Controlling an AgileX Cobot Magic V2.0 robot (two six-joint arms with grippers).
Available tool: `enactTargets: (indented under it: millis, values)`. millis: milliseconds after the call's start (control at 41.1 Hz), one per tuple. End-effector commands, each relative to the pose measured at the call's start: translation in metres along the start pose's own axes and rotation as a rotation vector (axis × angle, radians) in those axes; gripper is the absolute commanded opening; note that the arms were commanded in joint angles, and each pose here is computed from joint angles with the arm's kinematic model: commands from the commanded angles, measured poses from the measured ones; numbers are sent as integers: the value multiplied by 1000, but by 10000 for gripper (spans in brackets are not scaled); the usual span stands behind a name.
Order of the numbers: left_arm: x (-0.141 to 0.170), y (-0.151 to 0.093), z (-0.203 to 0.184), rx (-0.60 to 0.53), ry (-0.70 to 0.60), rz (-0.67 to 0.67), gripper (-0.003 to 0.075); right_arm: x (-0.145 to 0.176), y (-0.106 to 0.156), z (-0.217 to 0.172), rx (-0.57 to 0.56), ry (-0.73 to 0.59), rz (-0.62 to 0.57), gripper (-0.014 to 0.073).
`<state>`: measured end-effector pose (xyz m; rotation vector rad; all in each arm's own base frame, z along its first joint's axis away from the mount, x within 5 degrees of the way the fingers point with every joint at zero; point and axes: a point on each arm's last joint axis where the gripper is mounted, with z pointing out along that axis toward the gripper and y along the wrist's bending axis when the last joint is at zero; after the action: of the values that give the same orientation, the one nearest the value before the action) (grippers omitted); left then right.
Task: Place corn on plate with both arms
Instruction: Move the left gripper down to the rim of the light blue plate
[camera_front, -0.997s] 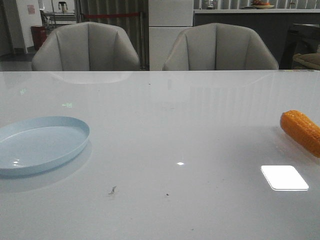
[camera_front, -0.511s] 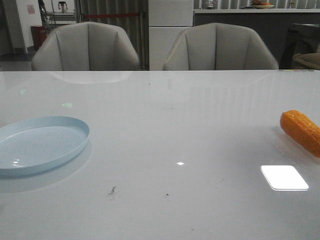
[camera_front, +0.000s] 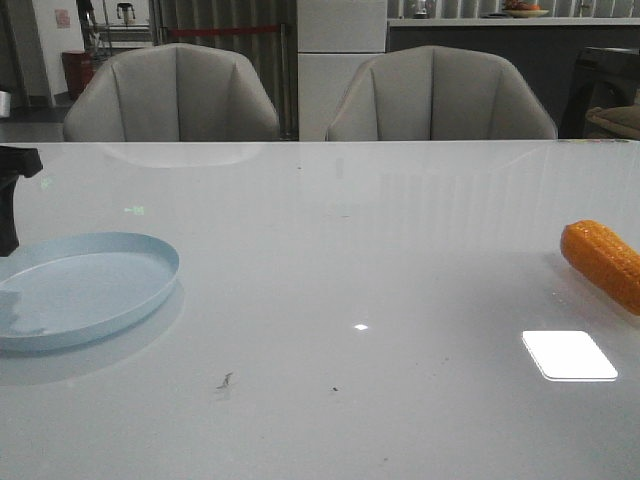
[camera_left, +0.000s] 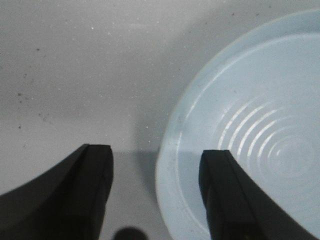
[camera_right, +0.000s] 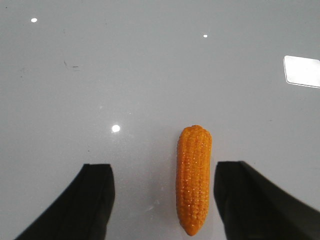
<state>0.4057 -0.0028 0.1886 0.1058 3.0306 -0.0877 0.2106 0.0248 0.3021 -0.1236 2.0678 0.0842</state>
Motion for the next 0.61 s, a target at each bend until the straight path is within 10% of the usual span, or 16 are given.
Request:
enactTargets:
  millis: [0,584]
  values:
    - [-5,-1,-24,4,-72,-6,441,-19,-1,-7,8,-115,3,535]
    - [-11,0,-7,5,-79,-11,441,-19,-1,-7,8,-115,3,535]
